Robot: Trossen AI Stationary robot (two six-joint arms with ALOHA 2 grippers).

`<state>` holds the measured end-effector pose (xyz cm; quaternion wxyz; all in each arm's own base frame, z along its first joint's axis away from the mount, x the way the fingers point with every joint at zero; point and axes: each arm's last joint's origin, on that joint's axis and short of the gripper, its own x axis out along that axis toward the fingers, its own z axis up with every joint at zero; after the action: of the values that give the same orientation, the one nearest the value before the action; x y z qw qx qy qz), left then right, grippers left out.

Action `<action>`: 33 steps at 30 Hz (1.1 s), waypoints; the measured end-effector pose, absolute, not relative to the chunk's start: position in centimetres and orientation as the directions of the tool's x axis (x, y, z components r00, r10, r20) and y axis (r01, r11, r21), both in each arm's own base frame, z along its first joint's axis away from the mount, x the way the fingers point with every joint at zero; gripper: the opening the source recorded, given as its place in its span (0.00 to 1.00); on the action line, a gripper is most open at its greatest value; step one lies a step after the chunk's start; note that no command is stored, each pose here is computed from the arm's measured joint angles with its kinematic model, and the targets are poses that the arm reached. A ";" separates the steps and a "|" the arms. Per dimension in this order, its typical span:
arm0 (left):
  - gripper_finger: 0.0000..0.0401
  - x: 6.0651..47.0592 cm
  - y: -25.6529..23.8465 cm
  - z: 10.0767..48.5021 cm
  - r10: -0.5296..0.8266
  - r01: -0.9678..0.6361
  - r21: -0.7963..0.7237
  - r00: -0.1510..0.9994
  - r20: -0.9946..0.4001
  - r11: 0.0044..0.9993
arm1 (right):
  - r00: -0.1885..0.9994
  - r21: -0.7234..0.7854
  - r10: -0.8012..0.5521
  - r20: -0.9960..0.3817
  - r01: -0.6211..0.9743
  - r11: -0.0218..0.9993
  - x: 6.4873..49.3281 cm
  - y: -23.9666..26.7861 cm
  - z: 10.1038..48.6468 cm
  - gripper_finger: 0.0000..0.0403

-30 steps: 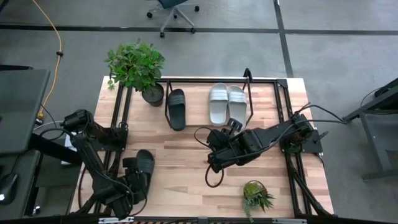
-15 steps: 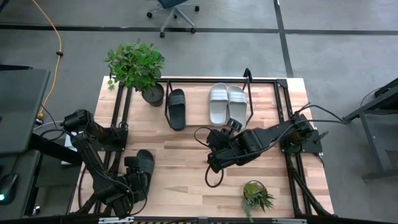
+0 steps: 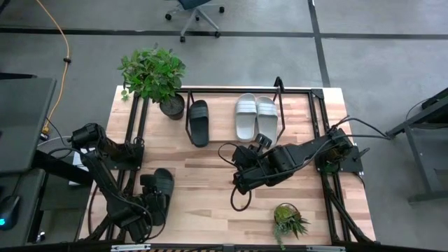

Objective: Pick and place slides into the shelf
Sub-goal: Put the black slipper on the shelf

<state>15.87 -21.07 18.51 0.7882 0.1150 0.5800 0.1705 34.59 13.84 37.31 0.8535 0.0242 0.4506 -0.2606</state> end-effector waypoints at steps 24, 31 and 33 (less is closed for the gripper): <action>0.31 15.1 -20.0 16.8 0.444 -0.126 0.426 0.241 -0.863 0.896 | 0.475 -0.174 -0.416 -0.775 0.473 0.864 34.8 13.9 37.4 0.28; 0.17 15.1 -20.0 16.8 0.443 -0.128 0.424 0.242 -0.863 0.897 | 0.488 -0.165 -0.417 -0.767 0.478 0.862 34.9 14.0 37.4 0.28; 0.12 15.1 -20.0 16.8 0.442 -0.128 0.424 0.242 -0.864 0.897 | 0.490 -0.162 -0.416 -0.766 0.479 0.863 34.9 14.0 37.5 0.28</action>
<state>15.14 -20.02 16.83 0.7766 0.1338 0.5876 0.1836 34.94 13.97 37.45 0.8625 0.0362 0.4330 -0.2595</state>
